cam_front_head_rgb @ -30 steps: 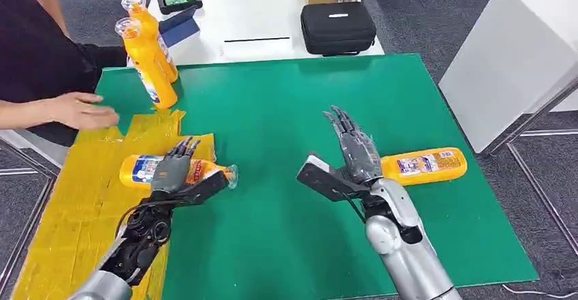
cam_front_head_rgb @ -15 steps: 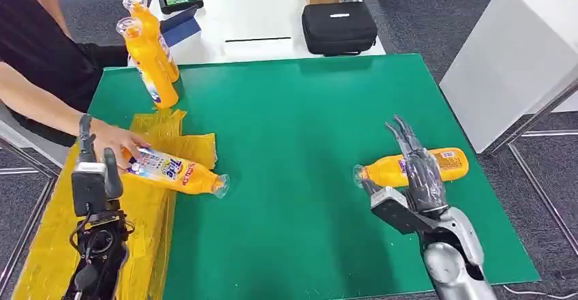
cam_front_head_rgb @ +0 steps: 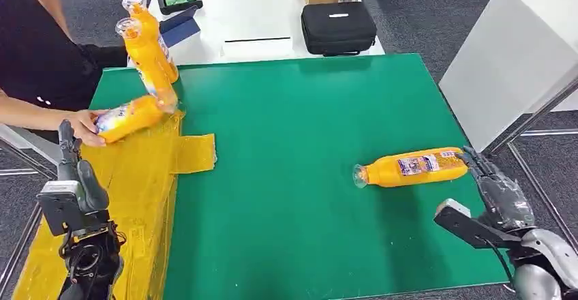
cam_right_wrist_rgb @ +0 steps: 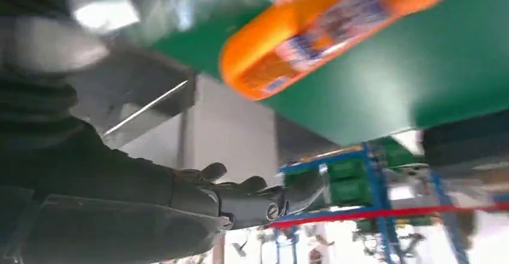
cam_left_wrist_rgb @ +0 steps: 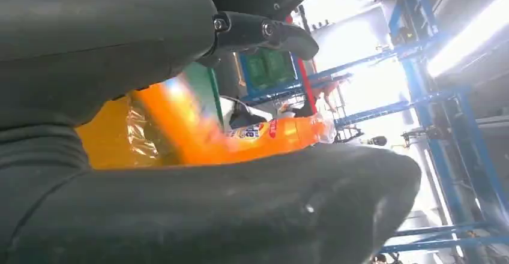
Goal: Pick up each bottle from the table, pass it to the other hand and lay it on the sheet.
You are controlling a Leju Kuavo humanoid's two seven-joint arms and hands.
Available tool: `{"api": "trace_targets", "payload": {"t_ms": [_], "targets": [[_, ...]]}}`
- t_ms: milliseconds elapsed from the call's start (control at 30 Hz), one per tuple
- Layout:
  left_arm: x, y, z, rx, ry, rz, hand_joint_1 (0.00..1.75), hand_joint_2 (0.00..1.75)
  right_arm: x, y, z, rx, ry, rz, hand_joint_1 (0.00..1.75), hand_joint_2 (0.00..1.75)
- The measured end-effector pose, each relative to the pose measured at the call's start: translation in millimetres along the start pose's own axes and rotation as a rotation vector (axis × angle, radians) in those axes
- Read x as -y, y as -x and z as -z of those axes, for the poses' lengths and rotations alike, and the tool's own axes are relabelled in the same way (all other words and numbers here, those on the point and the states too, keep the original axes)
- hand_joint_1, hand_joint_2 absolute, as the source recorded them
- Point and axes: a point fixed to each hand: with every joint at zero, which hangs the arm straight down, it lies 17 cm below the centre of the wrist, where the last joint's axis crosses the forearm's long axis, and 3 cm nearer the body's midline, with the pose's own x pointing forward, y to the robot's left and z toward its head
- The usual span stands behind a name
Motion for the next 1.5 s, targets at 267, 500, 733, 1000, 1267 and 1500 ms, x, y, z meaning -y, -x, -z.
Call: {"api": "trace_targets", "payload": {"t_ms": [267, 500, 733, 1000, 1267, 1500], "targets": [[5.2, -3.1, 4.2, -0.005, -0.009, -0.036, 0.00, 0.00, 3.6, 38.1, 5.9, -0.090, 0.004, -0.208, 0.00, 1.75], [10.9, -4.5, 6.0, -0.010, 0.000, -0.055, 0.00, 0.00, -0.1, 46.0, 13.0, -0.110, -0.011, -0.245, 0.00, 1.75], [18.1, -5.9, 7.4, -0.014, 0.007, -0.073, 0.00, 0.00, -24.3, 45.1, 26.3, -0.098, -0.092, -0.274, 0.00, 1.75], [17.9, -4.3, 6.7, -0.027, -0.002, -0.092, 0.00, 0.00, -48.3, 36.9, 62.3, -0.064, -0.170, -0.301, 0.00, 1.75], [18.9, -3.9, 6.1, -0.034, -0.004, -0.108, 0.00, 0.00, -64.5, 39.4, 80.9, -0.051, -0.234, -0.325, 0.00, 1.75], [19.8, -4.1, 5.9, -0.035, -0.002, -0.113, 0.00, 0.00, -72.9, 42.9, 85.4, -0.053, -0.270, -0.339, 0.00, 1.75]]}}
